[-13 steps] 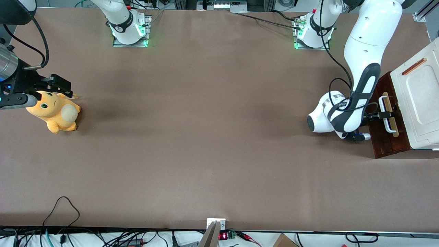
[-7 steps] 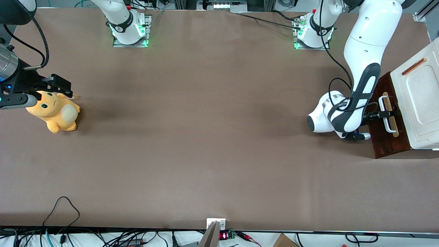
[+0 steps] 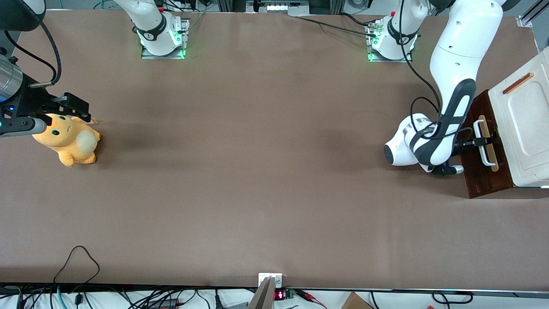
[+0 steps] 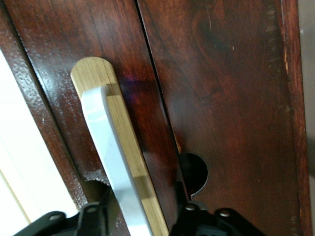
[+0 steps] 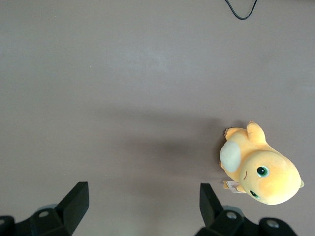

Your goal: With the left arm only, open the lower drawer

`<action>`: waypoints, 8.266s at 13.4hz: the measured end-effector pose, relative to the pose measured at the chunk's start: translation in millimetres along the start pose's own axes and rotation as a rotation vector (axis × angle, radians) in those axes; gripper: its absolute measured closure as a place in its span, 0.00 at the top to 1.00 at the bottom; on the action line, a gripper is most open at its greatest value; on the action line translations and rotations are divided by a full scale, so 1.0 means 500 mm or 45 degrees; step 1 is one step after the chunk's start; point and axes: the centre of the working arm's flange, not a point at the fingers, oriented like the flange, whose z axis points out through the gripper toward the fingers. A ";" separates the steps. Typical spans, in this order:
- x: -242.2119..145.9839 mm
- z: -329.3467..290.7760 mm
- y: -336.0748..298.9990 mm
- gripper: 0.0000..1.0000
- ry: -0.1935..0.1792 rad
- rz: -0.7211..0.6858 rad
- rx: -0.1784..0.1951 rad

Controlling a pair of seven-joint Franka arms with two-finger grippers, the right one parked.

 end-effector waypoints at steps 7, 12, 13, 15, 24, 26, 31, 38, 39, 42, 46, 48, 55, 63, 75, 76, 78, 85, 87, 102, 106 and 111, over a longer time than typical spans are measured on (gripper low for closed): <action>-0.006 0.001 -0.002 0.35 -0.028 -0.009 0.008; -0.007 0.001 -0.006 0.26 -0.034 -0.013 0.015; -0.007 0.001 -0.006 0.26 -0.034 -0.014 0.015; -0.007 0.001 -0.006 0.26 -0.034 -0.014 0.015; -0.007 0.001 -0.007 0.24 -0.035 -0.016 0.016; -0.007 0.001 -0.007 0.23 -0.035 -0.019 0.016; -0.007 -0.001 -0.008 0.23 -0.042 -0.026 0.009; -0.013 -0.022 -0.005 0.23 -0.049 -0.025 0.002; -0.016 -0.028 -0.004 0.23 -0.052 -0.024 0.000; -0.021 -0.045 -0.001 0.23 -0.048 -0.021 -0.003; -0.026 -0.060 0.001 0.23 -0.050 -0.021 -0.007; -0.028 -0.074 0.000 0.23 -0.059 -0.026 -0.021; -0.039 -0.116 0.003 0.23 -0.064 -0.028 -0.047; -0.050 -0.155 0.003 0.23 -0.077 -0.031 -0.076; -0.069 -0.197 0.007 0.25 -0.100 -0.028 -0.093; -0.070 -0.197 0.007 0.26 -0.101 -0.028 -0.094; -0.070 -0.197 0.008 0.44 -0.104 -0.024 -0.097; -0.003 -0.253 -0.165 1.00 -0.200 -0.073 -0.438; 0.011 -0.262 -0.254 1.00 -0.217 -0.087 -0.591; -0.093 -0.131 -0.762 1.00 -0.083 -0.086 -1.560; -0.119 -0.152 -0.817 1.00 -0.002 -0.132 -1.693; -0.126 -0.123 -0.855 1.00 0.139 -0.089 -1.713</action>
